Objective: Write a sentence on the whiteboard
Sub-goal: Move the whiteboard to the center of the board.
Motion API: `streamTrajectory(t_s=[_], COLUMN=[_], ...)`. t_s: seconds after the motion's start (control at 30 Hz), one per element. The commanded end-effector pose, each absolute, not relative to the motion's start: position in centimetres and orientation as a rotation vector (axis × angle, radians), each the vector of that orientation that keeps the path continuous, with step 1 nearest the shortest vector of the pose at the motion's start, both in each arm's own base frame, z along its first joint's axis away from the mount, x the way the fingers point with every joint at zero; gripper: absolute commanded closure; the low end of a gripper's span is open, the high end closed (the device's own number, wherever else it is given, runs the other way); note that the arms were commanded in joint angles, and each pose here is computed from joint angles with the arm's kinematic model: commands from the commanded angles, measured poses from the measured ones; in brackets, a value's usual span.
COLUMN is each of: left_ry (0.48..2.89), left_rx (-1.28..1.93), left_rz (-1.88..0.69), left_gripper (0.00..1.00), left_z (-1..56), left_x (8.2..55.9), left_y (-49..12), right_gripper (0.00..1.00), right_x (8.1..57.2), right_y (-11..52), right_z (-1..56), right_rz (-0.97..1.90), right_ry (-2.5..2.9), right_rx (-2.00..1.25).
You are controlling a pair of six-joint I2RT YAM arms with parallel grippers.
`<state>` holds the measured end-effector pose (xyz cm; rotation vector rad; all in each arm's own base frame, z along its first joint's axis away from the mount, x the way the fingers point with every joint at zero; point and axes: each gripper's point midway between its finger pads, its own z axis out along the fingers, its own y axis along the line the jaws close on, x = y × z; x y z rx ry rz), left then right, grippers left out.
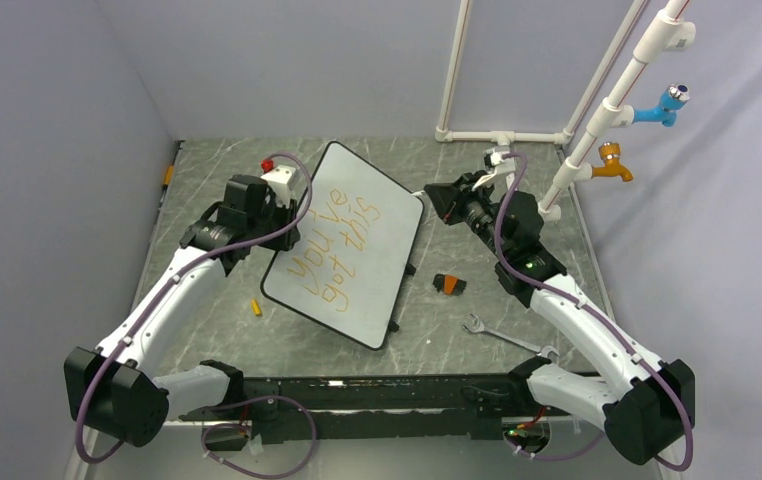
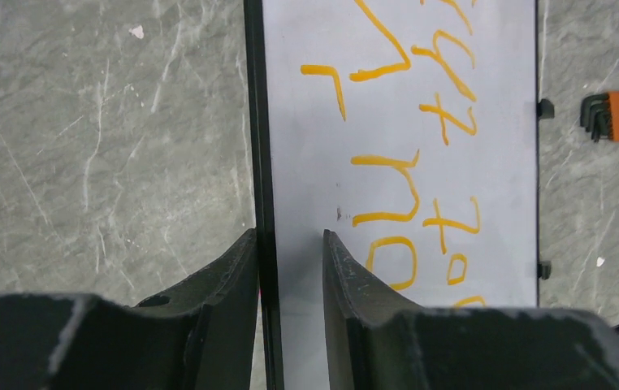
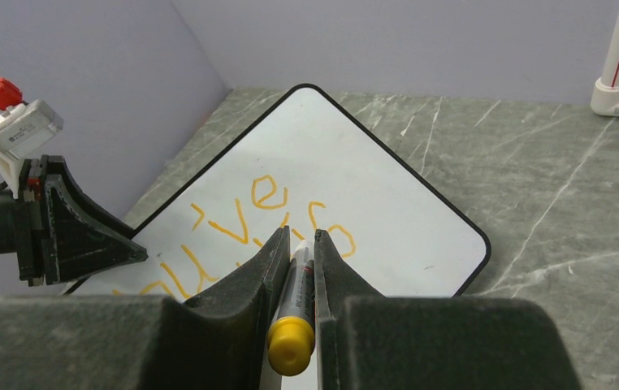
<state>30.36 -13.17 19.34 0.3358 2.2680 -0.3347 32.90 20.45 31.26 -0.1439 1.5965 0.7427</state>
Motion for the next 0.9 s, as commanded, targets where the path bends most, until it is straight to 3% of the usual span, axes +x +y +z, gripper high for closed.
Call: streamTrajectory(t_s=[0.0, 0.87], left_ry=[2.354, 2.336], left_rx=[0.443, 0.503], left_rz=[-0.328, -0.481], left_gripper=[0.65, 0.58], left_z=[17.9, 18.5], left_x=[28.5, 28.6], left_y=[-13.2, -17.2], right_gripper=[1.0, 1.0], right_x=[33.0, 32.5], right_y=[20.5, 19.8], right_z=[32.3, 32.4], right_rz=[0.746, 0.718], right_ry=[1.554, 1.544], right_rx=[-0.145, -0.143])
